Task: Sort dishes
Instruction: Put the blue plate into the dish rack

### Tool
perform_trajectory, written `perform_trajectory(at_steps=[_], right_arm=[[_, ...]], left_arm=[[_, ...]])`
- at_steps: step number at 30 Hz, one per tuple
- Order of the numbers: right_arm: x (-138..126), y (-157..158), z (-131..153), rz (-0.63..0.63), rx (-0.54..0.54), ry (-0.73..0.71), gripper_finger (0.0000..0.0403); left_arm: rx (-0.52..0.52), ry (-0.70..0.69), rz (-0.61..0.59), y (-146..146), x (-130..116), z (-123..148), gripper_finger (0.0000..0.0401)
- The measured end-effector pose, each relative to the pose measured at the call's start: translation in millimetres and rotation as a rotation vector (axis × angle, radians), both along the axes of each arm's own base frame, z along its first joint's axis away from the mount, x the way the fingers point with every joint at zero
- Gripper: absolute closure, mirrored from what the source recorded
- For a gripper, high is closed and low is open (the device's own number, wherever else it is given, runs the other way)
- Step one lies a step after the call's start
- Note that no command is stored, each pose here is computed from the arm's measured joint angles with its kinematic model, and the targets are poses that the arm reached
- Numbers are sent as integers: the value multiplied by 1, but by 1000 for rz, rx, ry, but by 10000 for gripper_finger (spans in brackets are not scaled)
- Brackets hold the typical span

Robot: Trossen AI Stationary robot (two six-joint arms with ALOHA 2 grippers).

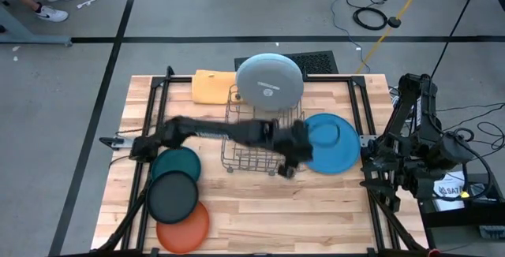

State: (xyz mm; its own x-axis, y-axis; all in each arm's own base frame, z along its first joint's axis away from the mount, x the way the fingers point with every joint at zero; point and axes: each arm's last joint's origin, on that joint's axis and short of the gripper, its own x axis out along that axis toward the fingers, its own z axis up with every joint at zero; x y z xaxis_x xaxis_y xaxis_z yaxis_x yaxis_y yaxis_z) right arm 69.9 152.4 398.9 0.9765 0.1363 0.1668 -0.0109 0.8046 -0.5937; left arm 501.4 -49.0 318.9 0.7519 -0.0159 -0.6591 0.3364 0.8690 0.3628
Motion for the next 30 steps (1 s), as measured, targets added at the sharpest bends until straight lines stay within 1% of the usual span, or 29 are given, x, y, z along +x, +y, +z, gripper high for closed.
perform_trajectory(at_steps=[3,6,8,10,11,14,17,19,21,23,25,27,28,30], right_arm=[[0,0,0,1,1,0,238],[0,0,0,1,3,-1,238],[0,0,0,3,6,0,238],[0,1,0,5,8,1,238],[0,1,0,5,8,1,238],[0,1,0,4,6,1,238],[1,1,0,1,2,0,238],[2,0,0,-18,6,5,238],[3,-2,-1,-83,38,29,238],[6,-7,-2,-194,88,70,238],[8,-11,-3,-321,143,111,238],[8,-15,-4,-430,213,141,238],[9,-16,-5,-448,250,143,238],[8,-15,-5,-443,311,138,238]], left_arm=[[49,-107,-5,-38,18,-20,149],[106,-233,5,-68,34,-39,142],[89,-312,30,-79,42,-46,145],[29,-352,66,-83,49,-56,149],[-1,-349,86,-83,52,-63,151],[-54,-271,135,-82,57,-91,160],[-97,-210,125,-81,58,-107,170],[-101,-182,106,-82,57,-111,176],[-54,-177,104,-85,56,-112,180],[22,-206,130,-89,54,-104,184],[76,-271,171,-93,48,-81,184],[90,-344,196,-96,35,-43,185],[86,-384,209,-98,27,-20,185],[84,-423,221,-99,8,17,185]])
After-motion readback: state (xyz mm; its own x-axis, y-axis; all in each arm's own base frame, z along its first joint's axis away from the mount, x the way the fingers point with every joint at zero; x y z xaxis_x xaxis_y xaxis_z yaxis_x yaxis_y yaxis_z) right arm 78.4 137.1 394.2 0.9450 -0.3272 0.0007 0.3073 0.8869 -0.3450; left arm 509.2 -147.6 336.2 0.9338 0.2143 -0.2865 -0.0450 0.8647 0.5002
